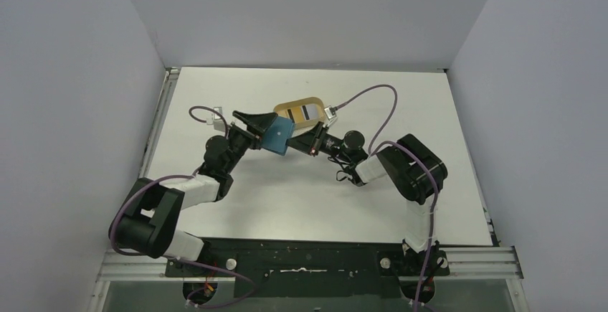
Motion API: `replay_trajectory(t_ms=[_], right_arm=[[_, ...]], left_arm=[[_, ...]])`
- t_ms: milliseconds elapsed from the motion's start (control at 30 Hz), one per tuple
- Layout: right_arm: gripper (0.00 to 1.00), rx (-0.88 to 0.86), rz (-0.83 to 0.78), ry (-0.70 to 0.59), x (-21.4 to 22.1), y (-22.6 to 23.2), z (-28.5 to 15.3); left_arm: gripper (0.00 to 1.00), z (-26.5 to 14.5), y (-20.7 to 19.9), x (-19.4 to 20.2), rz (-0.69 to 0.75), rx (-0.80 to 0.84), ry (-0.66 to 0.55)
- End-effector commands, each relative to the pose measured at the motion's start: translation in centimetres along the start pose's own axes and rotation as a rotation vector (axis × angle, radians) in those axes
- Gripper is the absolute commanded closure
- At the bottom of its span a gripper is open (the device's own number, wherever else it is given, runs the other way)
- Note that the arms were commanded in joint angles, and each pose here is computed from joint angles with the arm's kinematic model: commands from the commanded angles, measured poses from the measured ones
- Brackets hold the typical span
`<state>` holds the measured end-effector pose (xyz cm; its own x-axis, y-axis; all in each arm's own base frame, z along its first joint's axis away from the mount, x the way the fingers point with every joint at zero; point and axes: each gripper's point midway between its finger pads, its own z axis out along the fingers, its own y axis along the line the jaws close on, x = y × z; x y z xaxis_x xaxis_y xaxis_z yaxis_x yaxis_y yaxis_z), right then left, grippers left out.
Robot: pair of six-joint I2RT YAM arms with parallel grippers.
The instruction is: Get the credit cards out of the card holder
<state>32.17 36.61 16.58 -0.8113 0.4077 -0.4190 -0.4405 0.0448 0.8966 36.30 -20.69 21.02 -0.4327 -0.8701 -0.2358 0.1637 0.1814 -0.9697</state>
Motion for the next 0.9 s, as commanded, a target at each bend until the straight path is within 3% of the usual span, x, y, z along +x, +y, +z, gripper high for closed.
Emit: replay_trajectory(t_ms=[0, 200, 367, 433, 600, 867], right_arm=[[1.0, -0.021, -0.096, 0.013, -0.2, 2.2, -1.5], [1.0, 0.14, -0.075, 0.096, 1.6, 0.6, -4.2], [1.0, 0.476, -0.165, 0.246, 2.5, -1.2, -7.9], [1.0, 0.537, -0.198, 0.297, 2.5, -1.2, -9.2], [1.0, 0.701, -0.163, 0.36, 2.7, -3.0, -12.3], [1.0, 0.886, -0.173, 0.444, 2.8, -4.3, -15.0]], left_arm=[[0.03, 0.2, -1.1, 1.3, 0.049, 0.042, 0.112], [0.03, -0.7, 2.9, 3.4, 0.071, -0.096, 0.206], [0.03, -2.7, 6.7, 5.3, 0.16, -0.272, 0.278], [0.03, -3.4, 7.4, 5.9, 0.213, -0.313, 0.292], [0.03, -4.3, 8.4, 7.1, 0.278, -0.372, 0.331], [0.03, -4.7, 10.4, 9.2, 0.264, -0.397, 0.379]])
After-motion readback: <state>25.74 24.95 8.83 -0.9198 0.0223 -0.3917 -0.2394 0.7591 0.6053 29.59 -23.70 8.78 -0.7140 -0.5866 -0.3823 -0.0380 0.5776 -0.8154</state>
